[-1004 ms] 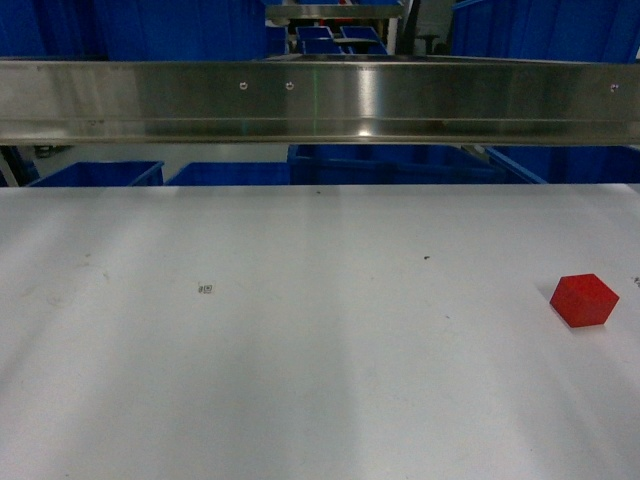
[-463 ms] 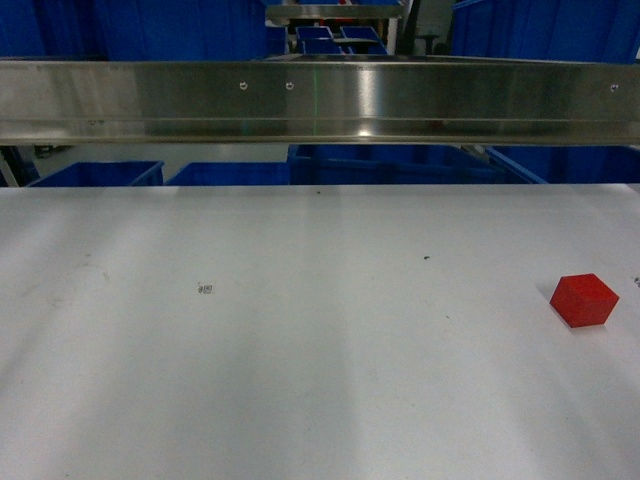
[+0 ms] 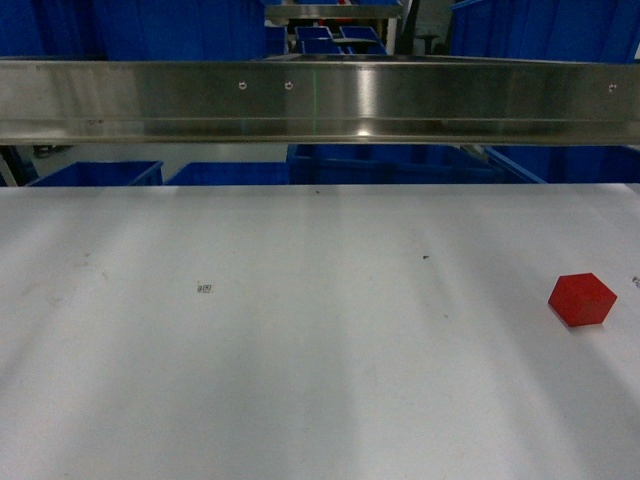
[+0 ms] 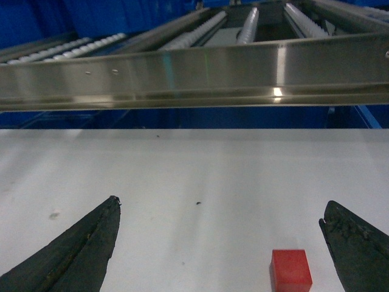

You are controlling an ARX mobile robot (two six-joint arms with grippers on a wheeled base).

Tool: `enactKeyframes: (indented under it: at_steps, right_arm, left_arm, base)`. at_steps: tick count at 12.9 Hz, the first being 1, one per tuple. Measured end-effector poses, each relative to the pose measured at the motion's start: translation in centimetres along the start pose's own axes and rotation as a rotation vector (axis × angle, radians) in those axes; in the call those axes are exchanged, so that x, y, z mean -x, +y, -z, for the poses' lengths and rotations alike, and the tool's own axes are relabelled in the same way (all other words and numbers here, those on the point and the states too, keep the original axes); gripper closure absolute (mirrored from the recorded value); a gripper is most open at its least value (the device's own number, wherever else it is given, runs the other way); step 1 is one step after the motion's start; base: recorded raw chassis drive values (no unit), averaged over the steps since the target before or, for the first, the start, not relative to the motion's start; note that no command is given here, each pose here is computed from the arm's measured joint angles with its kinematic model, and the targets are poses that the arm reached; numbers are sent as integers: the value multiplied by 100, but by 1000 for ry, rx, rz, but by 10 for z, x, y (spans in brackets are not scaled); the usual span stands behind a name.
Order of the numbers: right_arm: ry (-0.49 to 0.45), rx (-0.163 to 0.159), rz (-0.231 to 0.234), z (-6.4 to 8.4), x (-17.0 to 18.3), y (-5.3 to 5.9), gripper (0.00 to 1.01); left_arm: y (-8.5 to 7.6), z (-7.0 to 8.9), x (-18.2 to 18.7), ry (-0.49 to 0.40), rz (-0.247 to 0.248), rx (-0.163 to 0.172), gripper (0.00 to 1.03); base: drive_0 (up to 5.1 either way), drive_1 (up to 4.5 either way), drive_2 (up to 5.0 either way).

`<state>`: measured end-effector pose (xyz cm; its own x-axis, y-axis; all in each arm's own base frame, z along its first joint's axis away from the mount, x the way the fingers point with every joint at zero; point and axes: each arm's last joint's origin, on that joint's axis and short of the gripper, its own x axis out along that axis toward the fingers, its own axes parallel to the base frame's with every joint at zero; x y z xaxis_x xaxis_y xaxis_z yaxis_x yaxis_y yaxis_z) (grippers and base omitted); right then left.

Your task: Place magnetic block on left shelf second layer

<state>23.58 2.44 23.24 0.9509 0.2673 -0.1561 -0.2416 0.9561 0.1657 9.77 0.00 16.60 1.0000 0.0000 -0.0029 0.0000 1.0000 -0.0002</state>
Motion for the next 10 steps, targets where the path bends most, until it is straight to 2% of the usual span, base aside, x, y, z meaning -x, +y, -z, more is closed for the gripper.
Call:
enactKeyframes:
  at_steps: [1,2,3,5,7,8,9,10]
  right_arm:
    - [112,-14,78,25,-49,-16,3]
    - [183,-27,98,44,-49,-21,3]
    - [143,-19,91,35,-47,-19,3]
    - [153,-21,86,36,-48,-19,3]
    - [232,-9,96,38,-80,-30,3]
    - [295,5,127,36,-109,-44,3]
    - [284,17,141,22,-129,-51,3]
    - [299,12,128,20,-140,-53,3]
  left_arm:
    - [0,0,0,0,-1,0,5]
    - [0,0,0,0,0,0,5]
    - [0,0,0,0,0,0,5]
    - [0,0,0,0,0,0,5]
    - [0,0,0,0,0,0,5]
    - [0,0,0,0,0,0,5]
    - [0,0,0,0,0,0,5]
    - [0,0,0,0,0,0,5]
  base:
    - [0,0,0]
    - [0,0,0]
    - [0,0,0]
    - [0,0,0]
    - [0,0,0]
    - [0,0,0]
    - [0,0,0]
    - [0,0,0]
